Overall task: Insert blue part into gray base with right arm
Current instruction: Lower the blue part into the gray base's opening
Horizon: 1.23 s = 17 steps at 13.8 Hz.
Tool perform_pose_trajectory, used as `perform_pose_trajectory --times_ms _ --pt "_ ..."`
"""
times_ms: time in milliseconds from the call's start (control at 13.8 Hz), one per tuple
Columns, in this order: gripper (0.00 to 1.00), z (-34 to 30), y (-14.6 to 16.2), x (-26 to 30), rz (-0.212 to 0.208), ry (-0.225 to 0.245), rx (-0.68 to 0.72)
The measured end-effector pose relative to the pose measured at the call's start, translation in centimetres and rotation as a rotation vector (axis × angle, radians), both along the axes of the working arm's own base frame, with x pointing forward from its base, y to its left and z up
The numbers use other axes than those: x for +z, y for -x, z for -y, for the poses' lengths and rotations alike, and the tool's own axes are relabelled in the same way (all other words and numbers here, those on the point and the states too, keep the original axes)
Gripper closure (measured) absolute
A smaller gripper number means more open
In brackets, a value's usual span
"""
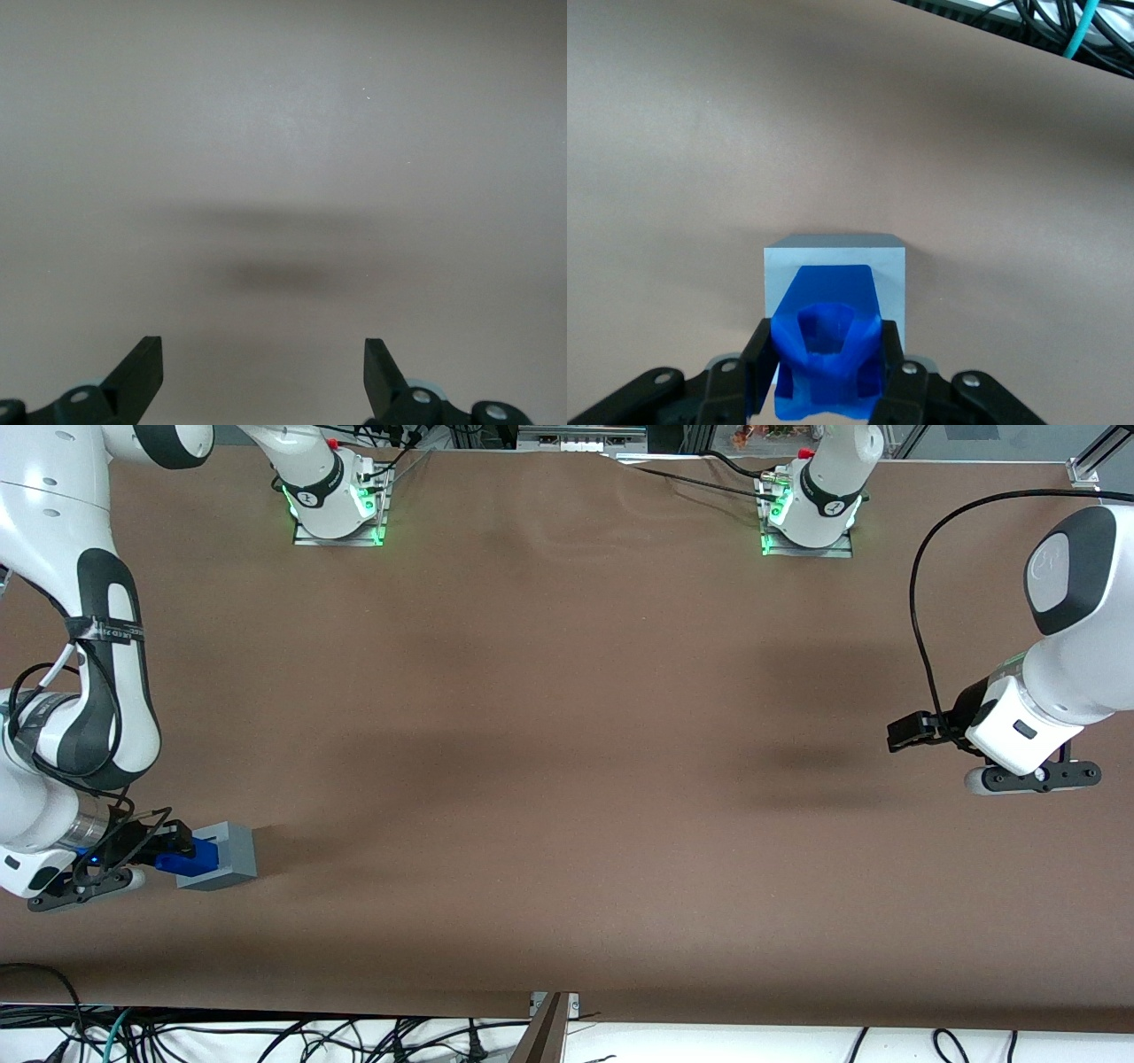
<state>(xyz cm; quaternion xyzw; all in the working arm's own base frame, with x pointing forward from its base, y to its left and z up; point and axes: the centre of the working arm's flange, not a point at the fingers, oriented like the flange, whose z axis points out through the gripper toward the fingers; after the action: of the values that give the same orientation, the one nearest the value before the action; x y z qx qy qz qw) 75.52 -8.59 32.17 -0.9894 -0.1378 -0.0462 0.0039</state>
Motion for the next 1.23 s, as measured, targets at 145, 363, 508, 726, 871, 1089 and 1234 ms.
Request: perform_pose_trajectory --times_ms 145,363,508,726,871,1089,1234 --pt "0.5 -0.01 0.0 0.0 0.0 -0.001 -0.014" --pt "0.5 -0.01 0.0 -0.02 -0.001 -0.003 -0.027" --pt "0.5 -0.02 0.02 -0.04 -0.002 -0.005 -0.046" --pt "0.5 0.03 0.11 -0.04 -0.011 -0.005 -0.048" --pt "0.5 0.07 0.2 -0.04 -0.018 -0.005 -0.048" --pt "0.5 0.07 0.22 -0.05 -0.02 -0.004 -0.044" --pt "0.5 0.09 0.23 -0.06 -0.021 -0.002 -0.03"
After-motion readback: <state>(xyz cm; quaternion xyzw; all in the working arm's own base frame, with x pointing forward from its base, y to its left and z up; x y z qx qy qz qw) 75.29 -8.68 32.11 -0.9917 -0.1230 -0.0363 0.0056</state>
